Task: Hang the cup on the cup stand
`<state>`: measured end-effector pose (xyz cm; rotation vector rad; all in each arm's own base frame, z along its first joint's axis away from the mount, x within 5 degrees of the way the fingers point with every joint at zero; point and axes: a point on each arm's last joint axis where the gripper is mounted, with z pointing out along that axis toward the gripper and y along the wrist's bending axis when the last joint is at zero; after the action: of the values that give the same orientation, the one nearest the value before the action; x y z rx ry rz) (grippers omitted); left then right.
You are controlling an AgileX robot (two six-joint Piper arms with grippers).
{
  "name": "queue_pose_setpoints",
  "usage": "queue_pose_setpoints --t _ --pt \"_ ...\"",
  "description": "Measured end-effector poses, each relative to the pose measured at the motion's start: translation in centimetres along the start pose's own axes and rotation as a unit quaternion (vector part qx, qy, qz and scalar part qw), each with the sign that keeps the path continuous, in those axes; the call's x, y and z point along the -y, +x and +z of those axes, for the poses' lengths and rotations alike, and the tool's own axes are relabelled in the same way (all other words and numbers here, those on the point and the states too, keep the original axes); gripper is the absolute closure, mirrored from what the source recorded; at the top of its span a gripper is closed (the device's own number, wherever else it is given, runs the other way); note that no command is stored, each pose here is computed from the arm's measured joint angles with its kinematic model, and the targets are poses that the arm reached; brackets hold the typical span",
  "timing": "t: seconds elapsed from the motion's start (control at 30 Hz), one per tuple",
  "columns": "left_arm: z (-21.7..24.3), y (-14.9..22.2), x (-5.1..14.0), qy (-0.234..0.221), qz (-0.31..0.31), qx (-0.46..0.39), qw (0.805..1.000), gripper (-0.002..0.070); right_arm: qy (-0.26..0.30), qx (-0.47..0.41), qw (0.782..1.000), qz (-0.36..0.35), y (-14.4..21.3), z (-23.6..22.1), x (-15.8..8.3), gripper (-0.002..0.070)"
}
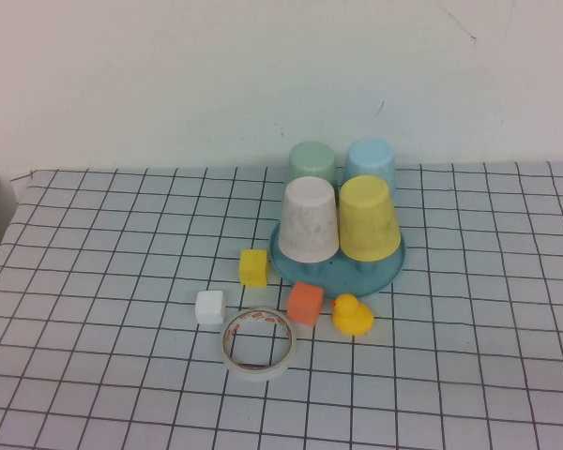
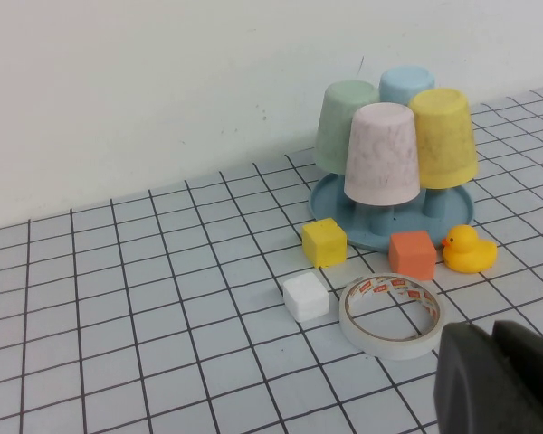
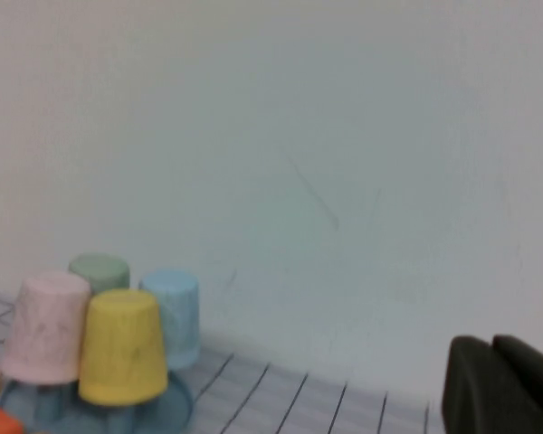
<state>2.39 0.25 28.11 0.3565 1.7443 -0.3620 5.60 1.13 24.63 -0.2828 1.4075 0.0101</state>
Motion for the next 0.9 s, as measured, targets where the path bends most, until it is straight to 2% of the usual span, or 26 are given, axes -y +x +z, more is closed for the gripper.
queue_pose_setpoints --t 0.03,0.13,0.2,0.33,0.43,0.63,0.9 --pt "0.0 0.0 0.0 0.0 0.0 0.0 1.0 0.0669 0.005 -0.009 1.0 -0.002 0.6 0.0 0.0 0.0675" --pt "0.0 0.0 0.0 0.0 0.0 0.0 1.0 0.0669 0.02 -0.065 0.995 0.067 3.2 -0.3 -0.4 0.0675" --pt "0.0 0.0 0.0 0.0 0.0 0.0 1.0 0.0669 0.049 -0.098 0.989 0.103 4.4 -0.7 -0.2 0.0676" --pt "0.0 0.0 0.0 0.0 0.0 0.0 1.0 0.0669 0.112 -0.134 0.98 0.099 5.9 -1.1 0.3 0.0676" --pt "0.0 0.0 0.0 0.0 0.0 0.0 1.0 0.0669 0.136 -0.152 0.974 0.098 6.2 -1.2 0.5 0.0676" --pt "0.0 0.0 0.0 0.0 0.0 0.0 1.0 0.0669 0.135 -0.215 0.962 0.104 7.3 -1.7 0.3 0.0676" --pt "0.0 0.0 0.0 0.0 0.0 -0.001 1.0 0.0669 0.11 -0.226 0.962 0.108 7.4 -1.7 0.0 0.0676"
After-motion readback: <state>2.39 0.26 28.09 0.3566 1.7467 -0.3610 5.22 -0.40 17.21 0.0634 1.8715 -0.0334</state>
